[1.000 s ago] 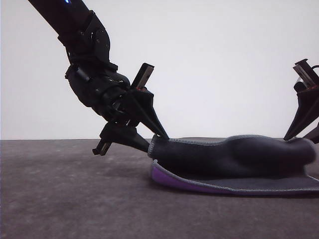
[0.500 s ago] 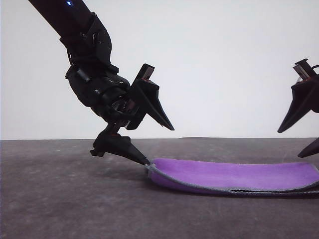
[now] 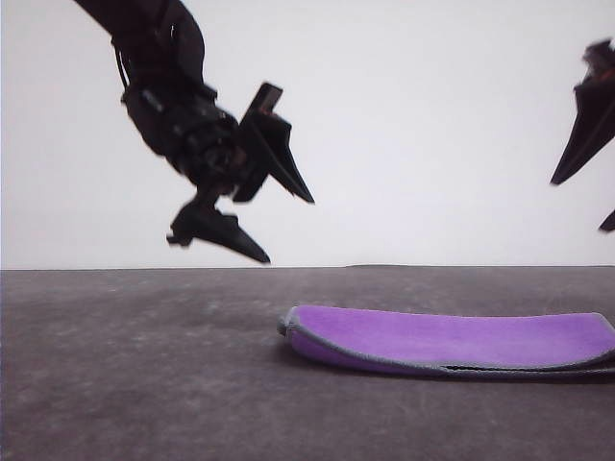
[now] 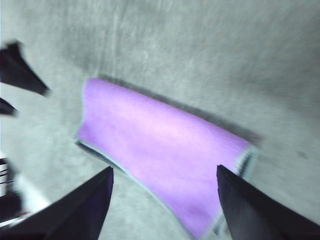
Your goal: Fold clothes
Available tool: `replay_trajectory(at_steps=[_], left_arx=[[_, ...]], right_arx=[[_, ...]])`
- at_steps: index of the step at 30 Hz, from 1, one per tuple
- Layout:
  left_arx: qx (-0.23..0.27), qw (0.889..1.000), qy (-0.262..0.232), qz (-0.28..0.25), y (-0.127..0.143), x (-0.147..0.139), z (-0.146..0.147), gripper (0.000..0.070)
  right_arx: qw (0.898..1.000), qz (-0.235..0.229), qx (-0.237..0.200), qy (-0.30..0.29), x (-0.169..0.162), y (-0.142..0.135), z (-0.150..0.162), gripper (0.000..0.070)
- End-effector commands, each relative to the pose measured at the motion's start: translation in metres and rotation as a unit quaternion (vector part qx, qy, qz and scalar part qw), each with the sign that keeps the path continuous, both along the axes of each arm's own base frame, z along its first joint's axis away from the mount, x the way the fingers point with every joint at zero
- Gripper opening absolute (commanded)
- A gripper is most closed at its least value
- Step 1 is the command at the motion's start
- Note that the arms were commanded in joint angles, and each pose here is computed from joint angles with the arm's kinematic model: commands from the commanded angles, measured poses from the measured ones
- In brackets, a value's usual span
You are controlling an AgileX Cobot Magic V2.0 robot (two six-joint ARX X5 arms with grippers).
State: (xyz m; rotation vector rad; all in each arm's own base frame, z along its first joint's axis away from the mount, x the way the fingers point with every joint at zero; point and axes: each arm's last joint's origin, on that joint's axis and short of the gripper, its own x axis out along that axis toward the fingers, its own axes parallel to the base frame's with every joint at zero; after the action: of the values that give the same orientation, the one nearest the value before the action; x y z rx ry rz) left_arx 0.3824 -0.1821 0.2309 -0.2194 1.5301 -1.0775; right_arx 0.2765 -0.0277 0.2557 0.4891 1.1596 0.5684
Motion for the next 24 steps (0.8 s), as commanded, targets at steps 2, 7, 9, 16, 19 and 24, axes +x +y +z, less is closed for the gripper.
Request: replay_trajectory(at_steps=[2, 7, 9, 16, 19, 24], left_arx=[[0.012, 0.999, -0.049, -0.004, 0.002, 0.007, 0.024, 0.0442], [0.11, 0.986, -0.124, 0.026, 0.012, 0.013, 0.06, 0.0442], [0.16, 0.973, -0.162, 0.049, 0.017, 0.012, 0.076, 0.0442], [0.277, 0.92, -0.253, 0.112, 0.035, -0.012, 0.126, 0.0442], [0.28, 0.915, -0.265, 0.115, 0.039, -0.029, 0.14, 0.0442], [0.321, 0.907, -0.245, 0.117, 0.051, -0.062, 0.135, 0.0442]], right_arx=[[0.999, -0.01, -0.015, -0.037, -0.011, 0.0, 0.023, 0.0414], [0.994, -0.022, -0.048, -0.095, -0.041, 0.005, 0.056, 0.0418], [0.991, -0.032, -0.063, -0.116, -0.052, 0.006, 0.067, 0.0418], [0.985, -0.051, -0.102, -0.133, -0.064, 0.007, 0.075, 0.042], [0.987, -0.05, -0.1, -0.117, -0.061, 0.006, 0.066, 0.0429], [0.99, -0.048, -0.096, -0.088, -0.056, 0.005, 0.046, 0.0431]])
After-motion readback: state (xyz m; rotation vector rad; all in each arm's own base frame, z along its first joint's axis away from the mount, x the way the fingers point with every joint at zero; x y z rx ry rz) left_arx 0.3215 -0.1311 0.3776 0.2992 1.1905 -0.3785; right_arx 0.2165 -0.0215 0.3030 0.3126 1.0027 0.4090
